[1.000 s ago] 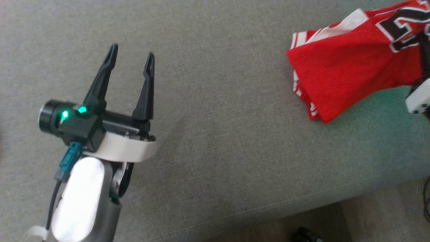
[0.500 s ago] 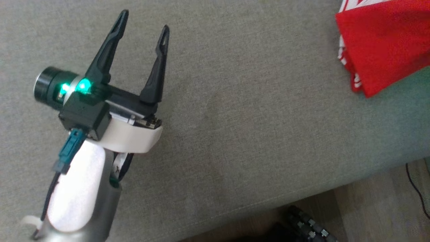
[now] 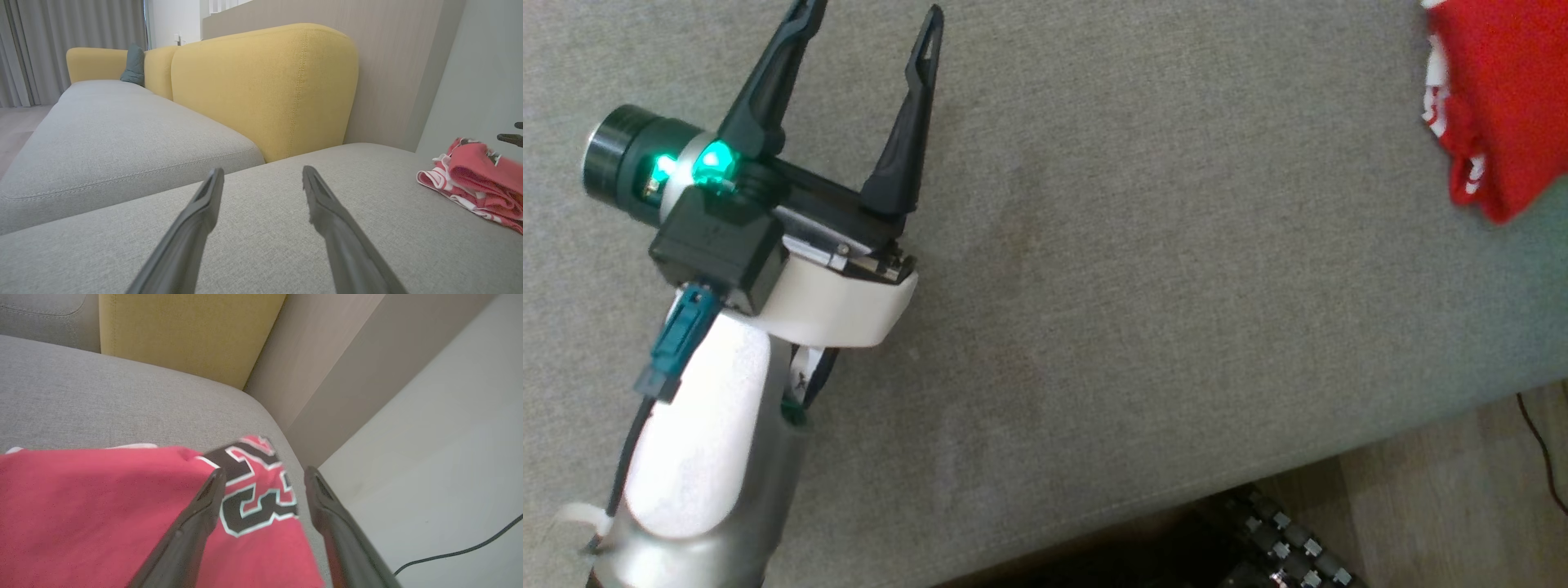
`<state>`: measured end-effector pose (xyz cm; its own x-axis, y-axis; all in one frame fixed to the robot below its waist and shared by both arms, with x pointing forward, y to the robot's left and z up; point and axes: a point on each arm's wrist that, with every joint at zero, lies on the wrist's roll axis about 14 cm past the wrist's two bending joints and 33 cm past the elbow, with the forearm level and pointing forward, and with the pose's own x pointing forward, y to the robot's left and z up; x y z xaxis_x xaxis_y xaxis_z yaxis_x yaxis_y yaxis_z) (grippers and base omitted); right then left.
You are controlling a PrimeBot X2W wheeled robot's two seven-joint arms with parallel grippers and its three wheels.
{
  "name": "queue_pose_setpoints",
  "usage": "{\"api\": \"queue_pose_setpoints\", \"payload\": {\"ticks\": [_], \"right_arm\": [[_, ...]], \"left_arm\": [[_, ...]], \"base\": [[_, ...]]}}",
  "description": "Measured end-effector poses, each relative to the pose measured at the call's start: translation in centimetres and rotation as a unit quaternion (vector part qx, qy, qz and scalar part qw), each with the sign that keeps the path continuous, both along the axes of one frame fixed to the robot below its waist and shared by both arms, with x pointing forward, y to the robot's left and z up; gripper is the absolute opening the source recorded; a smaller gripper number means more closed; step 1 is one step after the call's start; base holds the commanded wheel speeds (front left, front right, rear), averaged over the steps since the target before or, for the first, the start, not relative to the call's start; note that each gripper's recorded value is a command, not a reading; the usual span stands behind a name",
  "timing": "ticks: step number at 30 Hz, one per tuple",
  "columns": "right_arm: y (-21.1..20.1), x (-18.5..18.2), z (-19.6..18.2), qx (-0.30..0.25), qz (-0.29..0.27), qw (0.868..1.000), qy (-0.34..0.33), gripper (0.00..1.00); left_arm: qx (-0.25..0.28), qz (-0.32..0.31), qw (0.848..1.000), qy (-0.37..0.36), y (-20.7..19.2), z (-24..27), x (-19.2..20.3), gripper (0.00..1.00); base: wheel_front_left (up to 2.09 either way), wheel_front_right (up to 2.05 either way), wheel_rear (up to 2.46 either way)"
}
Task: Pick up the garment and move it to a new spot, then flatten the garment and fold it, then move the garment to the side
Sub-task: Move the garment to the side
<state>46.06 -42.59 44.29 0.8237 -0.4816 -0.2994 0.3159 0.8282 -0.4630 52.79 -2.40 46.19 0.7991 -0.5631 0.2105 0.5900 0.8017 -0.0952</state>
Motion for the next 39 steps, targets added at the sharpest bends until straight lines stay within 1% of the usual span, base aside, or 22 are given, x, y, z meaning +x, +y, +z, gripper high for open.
{"api": "queue_pose_setpoints", "payload": {"ticks": [4, 9, 12, 18, 24, 31, 34, 39], "right_arm": [[0.2, -1.0, -0.3, 0.01, -0.014, 1.0, -0.013, 1.0], [1.3, -3.2, -1.2, 0.041, -0.022, 0.999, -0.024, 1.0], [2.2, -3.7, -0.8, 0.052, -0.015, 0.998, -0.042, 1.0], [7.1, -4.4, 0.5, 0.091, 0.041, 0.991, -0.086, 1.0], [13.4, -4.3, 2.0, 0.148, 0.107, 0.975, -0.123, 1.0], [19.8, -3.7, 3.6, 0.201, 0.182, 0.951, -0.15, 1.0], [21.9, -3.7, 4.2, 0.216, 0.208, 0.941, -0.155, 1.0], [24.2, -4.2, 5.0, 0.235, 0.234, 0.93, -0.158, 1.0]], "left_arm": [[0.001, 0.0, 1.0, -0.003, 0.0, 0.3, -0.1, 1.0], [0.001, 0.009, 1.0, -0.01, 0.4, 1.4, -0.3, 1.0], [0.004, 0.019, 1.0, -0.003, 0.9, 1.5, -0.7, 1.0], [0.015, 0.053, 0.998, 0.026, 3.0, 1.6, -3.3, 1.0], [0.02, 0.105, 0.993, 0.039, 6.1, 2.7, -5.5, 1.0], [0.038, 0.182, 0.981, 0.064, 11.3, 2.3, -8.4, 1.0], [0.041, 0.212, 0.974, 0.068, 13.4, 2.5, -9.6, 1.0], [0.045, 0.243, 0.967, 0.069, 15.6, 3.1, -11.5, 1.0]], "base": [[0.0, 0.0, 0.0], [0.0, 0.0, 0.0], [0.0, 0.0, 0.0], [0.0, 0.0, 0.0], [0.0, 0.0, 0.0], [0.0, 0.0, 0.0], [0.0, 0.0, 0.0], [0.0, 0.0, 0.0]]}}
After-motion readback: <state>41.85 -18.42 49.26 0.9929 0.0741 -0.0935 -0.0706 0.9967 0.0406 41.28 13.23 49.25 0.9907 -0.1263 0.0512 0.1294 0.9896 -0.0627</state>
